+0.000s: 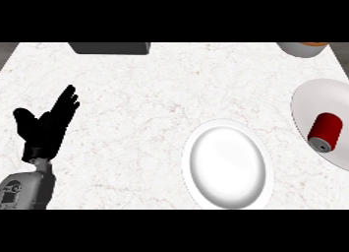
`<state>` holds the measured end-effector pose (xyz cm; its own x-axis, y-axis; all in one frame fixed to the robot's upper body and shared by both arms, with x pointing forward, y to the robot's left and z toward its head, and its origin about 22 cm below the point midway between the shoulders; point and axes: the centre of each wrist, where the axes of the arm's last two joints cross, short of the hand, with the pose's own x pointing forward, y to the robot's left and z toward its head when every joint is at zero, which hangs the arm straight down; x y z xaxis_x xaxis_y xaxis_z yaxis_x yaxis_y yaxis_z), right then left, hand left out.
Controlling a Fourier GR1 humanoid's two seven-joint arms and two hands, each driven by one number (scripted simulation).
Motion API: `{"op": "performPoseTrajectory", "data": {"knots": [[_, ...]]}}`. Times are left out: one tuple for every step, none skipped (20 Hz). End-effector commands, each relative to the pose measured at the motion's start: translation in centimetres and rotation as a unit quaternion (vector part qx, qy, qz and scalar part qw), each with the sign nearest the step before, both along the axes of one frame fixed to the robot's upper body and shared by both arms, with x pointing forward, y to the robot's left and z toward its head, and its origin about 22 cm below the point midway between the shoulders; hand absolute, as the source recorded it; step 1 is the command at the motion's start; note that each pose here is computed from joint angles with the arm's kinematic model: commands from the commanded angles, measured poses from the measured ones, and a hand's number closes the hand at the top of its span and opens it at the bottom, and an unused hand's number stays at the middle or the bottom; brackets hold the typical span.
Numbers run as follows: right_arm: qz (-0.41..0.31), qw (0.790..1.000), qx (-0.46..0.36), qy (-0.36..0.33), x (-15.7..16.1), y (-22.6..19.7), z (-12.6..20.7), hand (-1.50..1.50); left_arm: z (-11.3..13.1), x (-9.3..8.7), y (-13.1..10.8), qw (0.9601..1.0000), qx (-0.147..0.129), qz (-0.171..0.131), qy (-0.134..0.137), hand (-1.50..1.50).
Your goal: Pick the can from the plate and place it in the plate
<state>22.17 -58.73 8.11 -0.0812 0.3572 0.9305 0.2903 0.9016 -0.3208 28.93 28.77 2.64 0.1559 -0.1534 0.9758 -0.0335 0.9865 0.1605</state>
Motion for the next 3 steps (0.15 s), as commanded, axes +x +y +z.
{"op": "performPoseTrajectory", "data": {"knots": [[0.017, 1.0, 0.004, -0.012, -1.6, -0.7, -0.9, -1.5, -1.6, -0.2, 0.0, 1.0, 0.001, -0.004, 0.002, 0.0], [0.027, 1.0, -0.001, -0.004, -0.7, -0.5, -0.2, -1.5, -1.4, 0.6, 0.6, 1.0, 0.004, -0.002, 0.001, 0.0], [0.025, 1.0, 0.001, -0.002, -1.3, -0.5, -1.1, -1.5, -1.5, -0.2, -0.9, 1.0, 0.009, 0.002, 0.0, 0.0]]}}
